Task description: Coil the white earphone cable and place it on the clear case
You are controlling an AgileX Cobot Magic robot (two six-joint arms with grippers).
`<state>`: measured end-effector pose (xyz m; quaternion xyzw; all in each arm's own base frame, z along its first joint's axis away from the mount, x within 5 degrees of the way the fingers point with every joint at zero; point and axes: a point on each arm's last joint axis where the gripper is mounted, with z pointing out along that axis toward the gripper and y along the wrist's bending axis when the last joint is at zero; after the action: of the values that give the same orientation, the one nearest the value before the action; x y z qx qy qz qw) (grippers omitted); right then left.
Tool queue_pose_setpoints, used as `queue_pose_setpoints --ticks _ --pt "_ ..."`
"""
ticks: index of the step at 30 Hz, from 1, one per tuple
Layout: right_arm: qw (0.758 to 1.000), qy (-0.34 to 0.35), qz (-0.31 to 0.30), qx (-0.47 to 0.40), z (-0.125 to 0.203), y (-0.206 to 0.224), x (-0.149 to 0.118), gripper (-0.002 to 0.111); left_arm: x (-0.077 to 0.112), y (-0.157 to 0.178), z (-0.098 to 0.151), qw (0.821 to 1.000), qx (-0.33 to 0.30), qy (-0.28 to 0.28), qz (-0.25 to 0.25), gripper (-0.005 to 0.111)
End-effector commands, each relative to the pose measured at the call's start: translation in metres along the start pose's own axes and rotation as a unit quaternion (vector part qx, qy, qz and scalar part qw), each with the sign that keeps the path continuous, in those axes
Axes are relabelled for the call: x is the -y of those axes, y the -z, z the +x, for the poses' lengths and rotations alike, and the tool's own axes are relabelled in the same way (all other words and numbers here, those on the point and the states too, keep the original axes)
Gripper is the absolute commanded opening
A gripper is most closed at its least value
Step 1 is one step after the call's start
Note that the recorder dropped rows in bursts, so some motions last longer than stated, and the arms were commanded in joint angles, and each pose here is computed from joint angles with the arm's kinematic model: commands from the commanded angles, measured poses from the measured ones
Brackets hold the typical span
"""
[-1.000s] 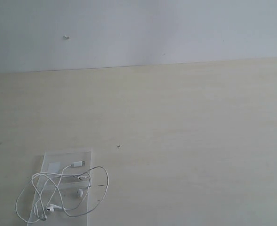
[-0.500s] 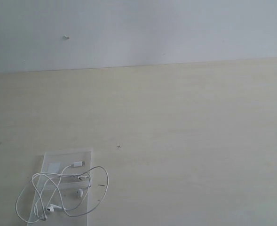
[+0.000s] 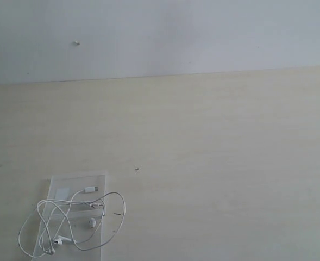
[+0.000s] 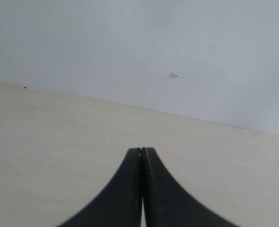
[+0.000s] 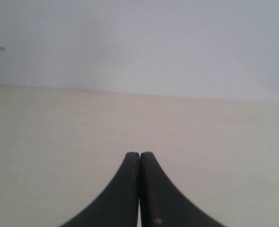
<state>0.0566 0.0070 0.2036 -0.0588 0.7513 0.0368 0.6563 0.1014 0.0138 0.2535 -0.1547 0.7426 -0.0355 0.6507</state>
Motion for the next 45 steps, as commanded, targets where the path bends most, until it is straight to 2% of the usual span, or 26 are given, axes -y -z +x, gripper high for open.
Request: queue_pose_setpoints --ticks 1,7,11,32,35,40,45 --pt "0.999 -0.010 0.030 0.010 0.009 0.000 0.003 0.000 0.000 0.000 0.001 1.000 0.000 0.003 0.002 0.000" --pt "0.999 -0.007 0.033 -0.023 0.015 0.000 0.003 0.000 0.000 0.001 0.000 1.000 0.002 0.003 0.004 0.000" --pt "0.999 0.011 0.032 -0.024 0.015 0.000 0.003 0.000 0.000 0.001 0.000 1.000 0.002 0.003 0.004 0.000" --pt "0.999 -0.004 0.029 -0.026 0.015 0.000 0.003 0.000 0.000 0.002 0.000 1.000 0.006 0.004 0.005 0.000" --pt "0.999 -0.004 0.029 -0.026 0.015 0.000 0.003 0.000 -0.003 0.017 -0.008 0.998 0.056 -0.015 -0.004 0.000" --pt "0.999 -0.004 0.029 -0.026 0.015 0.000 0.003 0.000 -0.008 0.051 -0.020 0.986 0.168 -0.001 -0.012 0.000" --pt "0.999 -0.004 0.029 -0.026 0.015 0.000 0.003 0.000 -0.012 0.069 -0.022 0.975 0.221 0.008 -0.019 0.000"
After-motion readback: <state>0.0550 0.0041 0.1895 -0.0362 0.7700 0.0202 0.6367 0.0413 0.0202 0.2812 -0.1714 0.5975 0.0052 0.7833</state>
